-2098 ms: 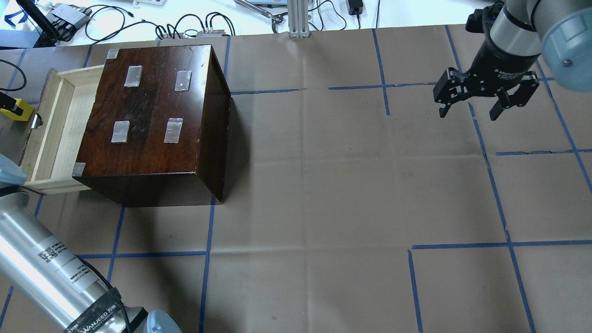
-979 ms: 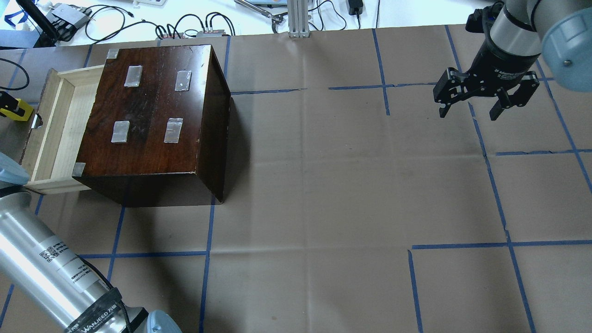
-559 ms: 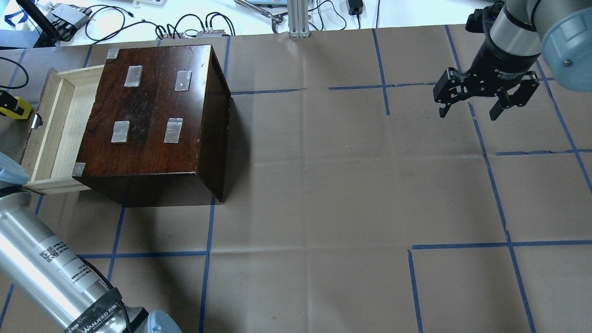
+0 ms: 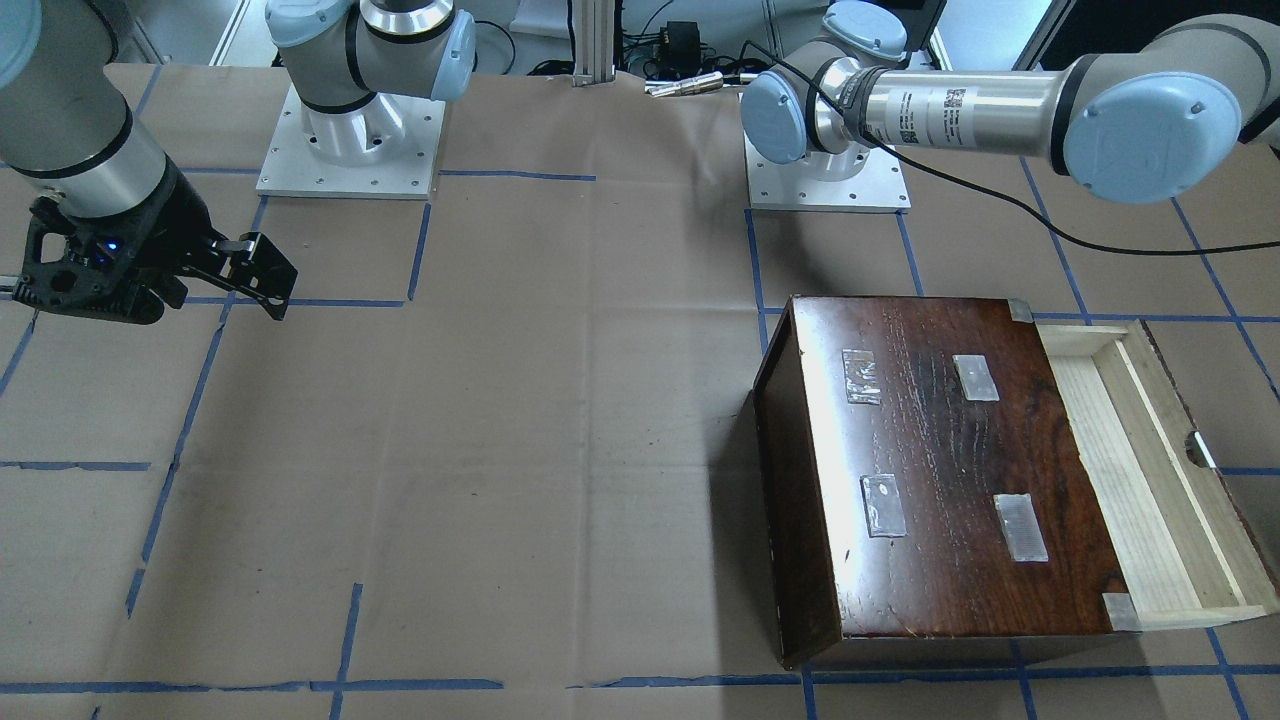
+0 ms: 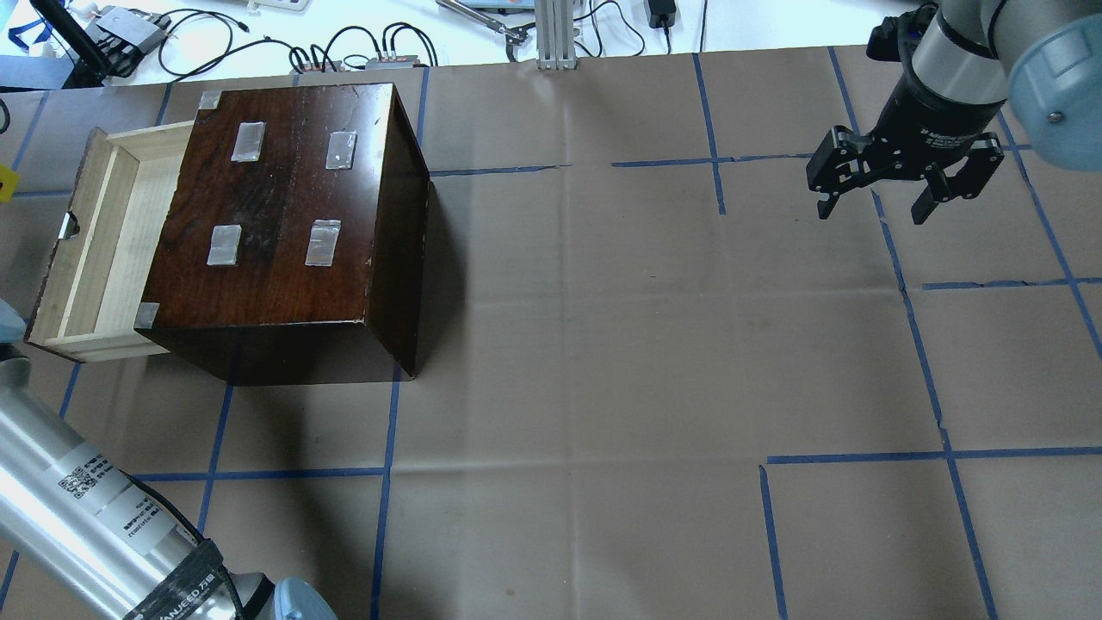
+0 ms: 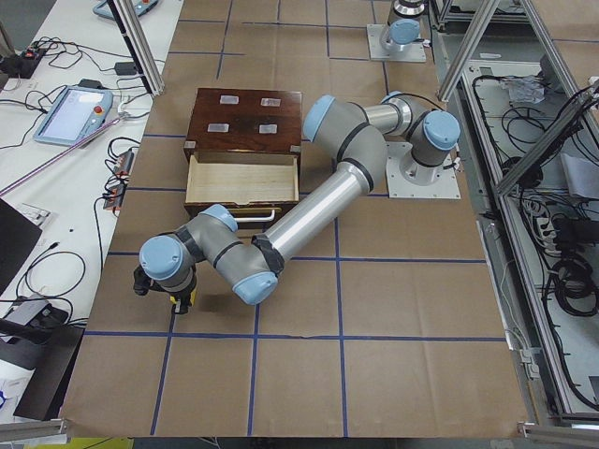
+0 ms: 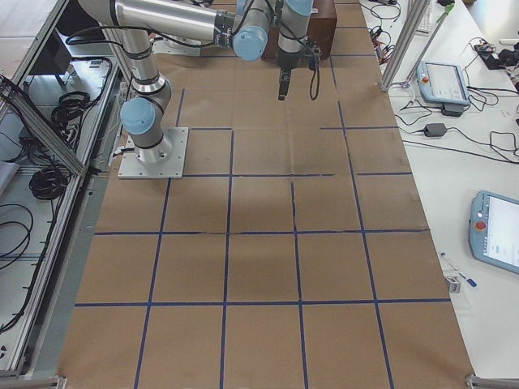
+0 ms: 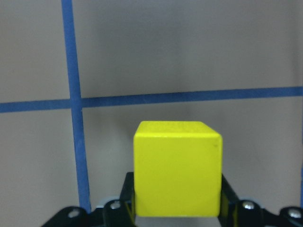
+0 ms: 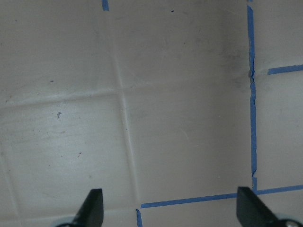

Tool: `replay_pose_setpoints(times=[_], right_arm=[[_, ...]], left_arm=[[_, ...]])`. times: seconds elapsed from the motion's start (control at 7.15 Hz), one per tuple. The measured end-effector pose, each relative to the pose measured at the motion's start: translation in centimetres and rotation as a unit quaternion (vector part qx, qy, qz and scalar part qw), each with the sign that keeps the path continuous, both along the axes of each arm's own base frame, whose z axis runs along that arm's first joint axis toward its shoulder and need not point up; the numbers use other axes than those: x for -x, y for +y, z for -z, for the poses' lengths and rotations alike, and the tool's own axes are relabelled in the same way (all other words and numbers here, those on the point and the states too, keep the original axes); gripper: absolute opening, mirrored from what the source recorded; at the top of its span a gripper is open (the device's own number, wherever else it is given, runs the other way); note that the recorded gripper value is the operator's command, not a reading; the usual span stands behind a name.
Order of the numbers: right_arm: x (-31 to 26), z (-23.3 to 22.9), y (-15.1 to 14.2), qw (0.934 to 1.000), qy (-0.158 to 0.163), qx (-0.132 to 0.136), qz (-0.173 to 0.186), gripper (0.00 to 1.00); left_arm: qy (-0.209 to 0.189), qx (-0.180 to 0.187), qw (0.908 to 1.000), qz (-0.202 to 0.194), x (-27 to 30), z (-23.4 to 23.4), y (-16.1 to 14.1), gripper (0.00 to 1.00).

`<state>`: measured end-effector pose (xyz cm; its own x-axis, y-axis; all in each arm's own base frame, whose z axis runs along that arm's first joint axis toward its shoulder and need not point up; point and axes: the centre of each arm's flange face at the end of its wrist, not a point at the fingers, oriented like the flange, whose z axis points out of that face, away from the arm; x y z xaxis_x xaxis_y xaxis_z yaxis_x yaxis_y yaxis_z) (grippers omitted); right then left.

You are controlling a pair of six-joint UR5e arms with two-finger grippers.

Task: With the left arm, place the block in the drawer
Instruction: 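Lift the yellow cube and carry it over the open drawer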

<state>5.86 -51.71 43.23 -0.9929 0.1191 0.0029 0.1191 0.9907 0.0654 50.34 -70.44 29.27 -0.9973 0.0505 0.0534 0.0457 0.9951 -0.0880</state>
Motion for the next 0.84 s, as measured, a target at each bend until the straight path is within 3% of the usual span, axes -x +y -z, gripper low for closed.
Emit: replay_pose_setpoints(times=[0.42, 0.84], right_arm=[[0.0, 0.0, 0.0, 1.0000, 0.000, 0.000, 0.000, 1.00], [0.0, 0.0, 0.0, 1.0000, 0.000, 0.000, 0.000, 1.00]], left_arm=[[-0.007, 0.004, 0.9999, -0.006, -0.7, -7.2, 4.4, 0.19], [0.013, -0.013, 0.9997, -0.014, 3.8, -10.3, 8.6, 0.19]])
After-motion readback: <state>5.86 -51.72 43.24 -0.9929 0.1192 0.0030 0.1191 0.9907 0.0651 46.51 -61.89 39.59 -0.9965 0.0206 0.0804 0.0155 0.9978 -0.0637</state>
